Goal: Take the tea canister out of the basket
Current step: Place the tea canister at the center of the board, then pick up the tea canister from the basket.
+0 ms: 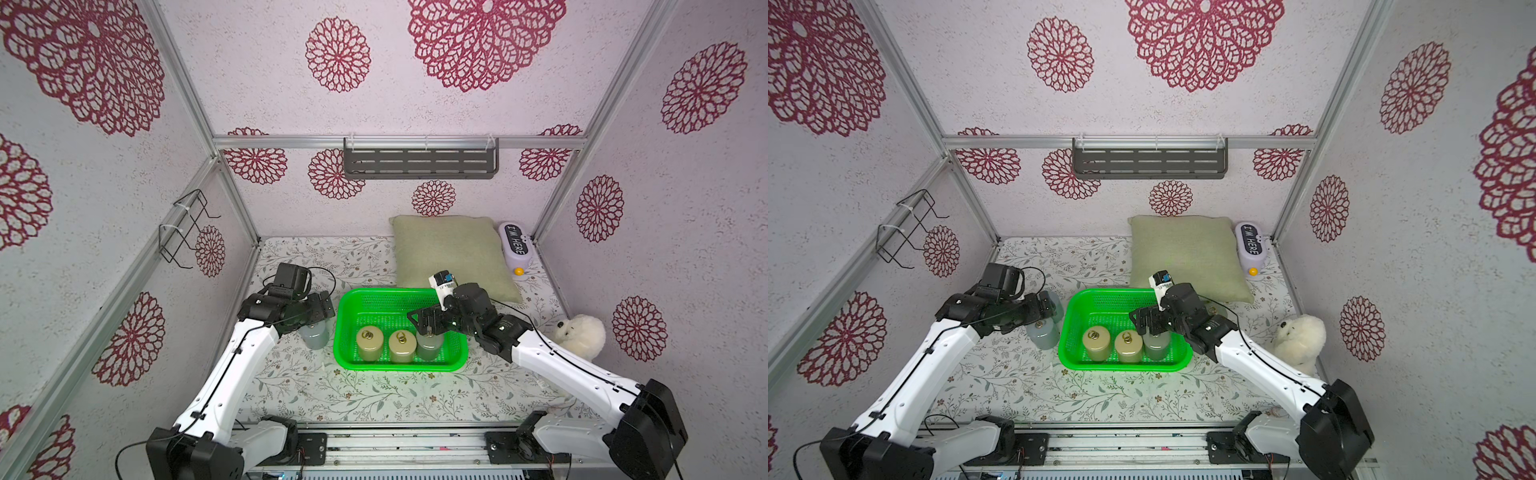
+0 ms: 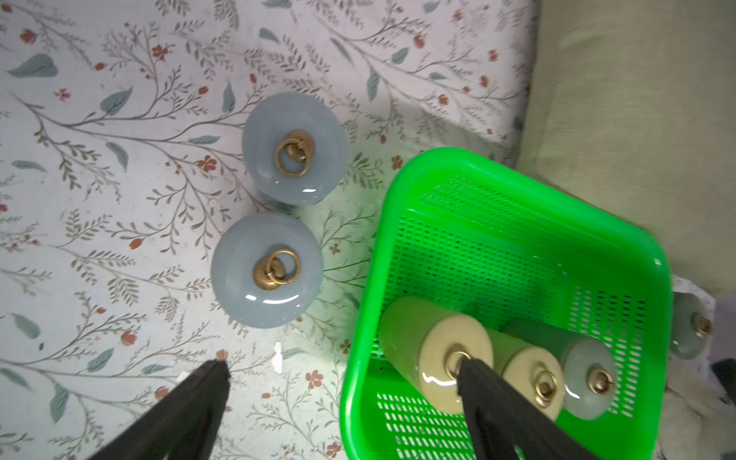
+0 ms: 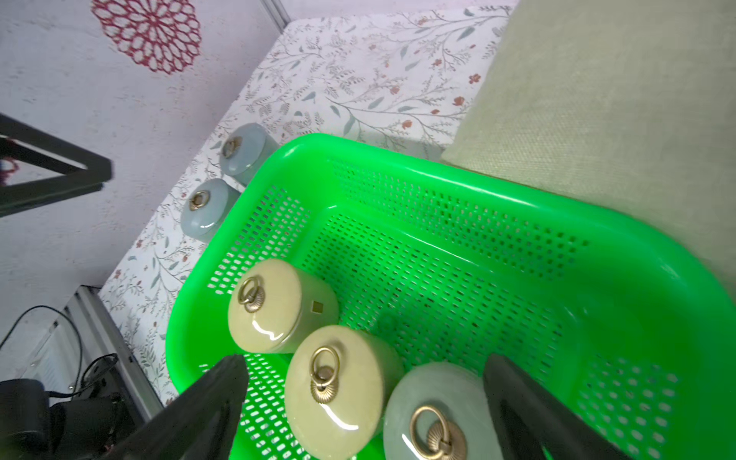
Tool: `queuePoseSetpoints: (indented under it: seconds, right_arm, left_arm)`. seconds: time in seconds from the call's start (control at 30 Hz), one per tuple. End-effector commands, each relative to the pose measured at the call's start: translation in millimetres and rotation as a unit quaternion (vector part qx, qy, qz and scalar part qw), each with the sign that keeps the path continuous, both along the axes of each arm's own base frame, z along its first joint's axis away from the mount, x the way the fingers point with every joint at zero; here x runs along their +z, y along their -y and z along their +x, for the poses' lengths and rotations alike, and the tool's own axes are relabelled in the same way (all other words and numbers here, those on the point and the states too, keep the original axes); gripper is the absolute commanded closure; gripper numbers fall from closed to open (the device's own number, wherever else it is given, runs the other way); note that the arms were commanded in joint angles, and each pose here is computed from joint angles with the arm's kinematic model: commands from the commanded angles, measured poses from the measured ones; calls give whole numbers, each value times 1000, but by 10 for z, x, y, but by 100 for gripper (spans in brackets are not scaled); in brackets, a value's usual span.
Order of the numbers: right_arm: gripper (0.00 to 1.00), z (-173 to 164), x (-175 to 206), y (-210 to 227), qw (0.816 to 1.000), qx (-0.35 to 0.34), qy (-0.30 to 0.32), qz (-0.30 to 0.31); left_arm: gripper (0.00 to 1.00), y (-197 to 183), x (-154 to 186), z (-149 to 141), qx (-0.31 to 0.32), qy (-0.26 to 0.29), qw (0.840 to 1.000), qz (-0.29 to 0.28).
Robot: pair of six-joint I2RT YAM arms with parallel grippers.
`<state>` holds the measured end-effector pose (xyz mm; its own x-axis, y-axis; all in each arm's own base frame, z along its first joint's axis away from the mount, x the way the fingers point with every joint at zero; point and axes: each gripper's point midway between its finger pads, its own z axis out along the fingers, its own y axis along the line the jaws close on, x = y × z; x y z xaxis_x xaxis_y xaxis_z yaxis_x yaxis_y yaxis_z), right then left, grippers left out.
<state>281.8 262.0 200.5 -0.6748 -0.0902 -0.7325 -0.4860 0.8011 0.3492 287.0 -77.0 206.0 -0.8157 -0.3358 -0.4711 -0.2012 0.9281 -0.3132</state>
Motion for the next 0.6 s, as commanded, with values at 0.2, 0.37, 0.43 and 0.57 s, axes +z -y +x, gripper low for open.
queuePoseSetpoints:
  seconds: [0.2,0.37,0.43,0.57]
  right_arm:
    - [1,-75,-169,416,988,-47,-50,-135]
    - [1,-129,-308,483,980,-44,-86,-176]
    - [1,-144,-353,514,976,-45,-98,-191]
    - [1,-192,-497,561,966,-39,-127,-224]
  left_arm:
    - [3,653,3,-237,-75,61,992,-79]
    - [2,947,-57,-354,-123,80,983,-111]
    - [3,1005,-108,-379,-133,78,982,-110]
    - [3,1067,-214,-404,-146,70,981,-105]
